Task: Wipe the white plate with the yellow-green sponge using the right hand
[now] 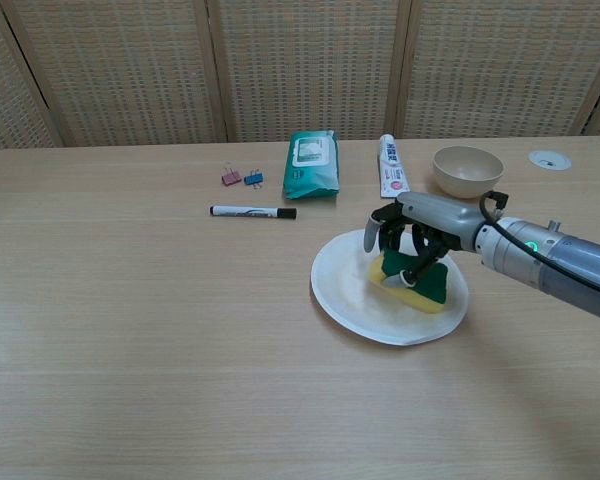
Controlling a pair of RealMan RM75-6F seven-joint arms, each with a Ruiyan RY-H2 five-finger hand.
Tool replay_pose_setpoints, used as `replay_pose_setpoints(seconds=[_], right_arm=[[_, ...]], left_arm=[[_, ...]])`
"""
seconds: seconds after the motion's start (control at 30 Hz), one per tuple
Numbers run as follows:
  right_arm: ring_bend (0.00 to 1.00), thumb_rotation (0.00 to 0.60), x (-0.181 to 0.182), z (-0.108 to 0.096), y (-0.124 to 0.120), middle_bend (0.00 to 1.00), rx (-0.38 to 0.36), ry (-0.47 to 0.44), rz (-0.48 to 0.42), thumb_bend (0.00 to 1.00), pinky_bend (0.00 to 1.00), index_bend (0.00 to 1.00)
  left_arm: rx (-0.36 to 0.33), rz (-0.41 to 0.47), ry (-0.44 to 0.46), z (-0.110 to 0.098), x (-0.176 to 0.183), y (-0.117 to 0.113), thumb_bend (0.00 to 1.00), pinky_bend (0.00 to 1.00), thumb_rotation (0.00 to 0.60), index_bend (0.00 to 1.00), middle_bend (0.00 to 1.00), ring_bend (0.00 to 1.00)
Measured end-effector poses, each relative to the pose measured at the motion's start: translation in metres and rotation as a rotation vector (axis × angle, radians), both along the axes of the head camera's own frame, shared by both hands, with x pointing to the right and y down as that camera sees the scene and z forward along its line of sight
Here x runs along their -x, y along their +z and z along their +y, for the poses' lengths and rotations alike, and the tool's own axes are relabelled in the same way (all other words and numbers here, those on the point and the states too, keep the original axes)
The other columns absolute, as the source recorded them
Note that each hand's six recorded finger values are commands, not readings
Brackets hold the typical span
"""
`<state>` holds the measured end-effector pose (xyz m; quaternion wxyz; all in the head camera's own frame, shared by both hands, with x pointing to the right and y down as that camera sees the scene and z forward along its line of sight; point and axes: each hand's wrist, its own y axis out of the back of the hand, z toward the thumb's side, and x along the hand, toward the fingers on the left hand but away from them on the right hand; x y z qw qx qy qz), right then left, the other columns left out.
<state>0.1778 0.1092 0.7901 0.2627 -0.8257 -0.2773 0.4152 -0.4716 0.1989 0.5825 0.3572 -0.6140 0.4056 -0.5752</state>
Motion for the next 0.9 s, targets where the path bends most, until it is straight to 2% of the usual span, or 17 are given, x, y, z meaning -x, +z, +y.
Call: replay_pose_setpoints(seconds=[0.17, 0.47, 0.63, 0.77, 0.9], right_arm=[[0.42, 0.600, 0.000, 0.003, 0.003, 0.54, 0.005, -0.006, 0.000, 0.21, 0.61, 0.42], [0.42, 0.600, -0.001, -0.017, -0.014, 0.54, -0.062, 0.011, -0.040, 0.21, 0.61, 0.42], [0.43, 0.600, 0.000, -0.022, -0.020, 0.54, -0.069, 0.031, -0.067, 0.21, 0.61, 0.42], [0.43, 0.600, 0.000, -0.018, -0.015, 0.54, -0.048, 0.032, -0.051, 0.21, 0.61, 0.42], [0.43, 0.600, 0.000, -0.004, -0.001, 0.54, -0.012, 0.010, -0.004, 0.21, 0.61, 0.42]], left_arm=[[0.000, -0.001, -0.001, 0.000, 0.001, 0.000, 0.00, 0.00, 0.600, 0.00, 0.00, 0.00], [-0.001, 0.002, -0.002, -0.001, 0.001, 0.000, 0.00, 0.00, 0.600, 0.00, 0.00, 0.00], [0.001, 0.002, -0.004, -0.001, 0.001, 0.000, 0.00, 0.00, 0.600, 0.00, 0.00, 0.00], [0.005, 0.009, -0.007, -0.002, 0.001, 0.001, 0.00, 0.00, 0.600, 0.00, 0.00, 0.00], [0.003, 0.008, -0.013, -0.003, 0.003, 0.000, 0.00, 0.00, 0.600, 0.00, 0.00, 0.00]])
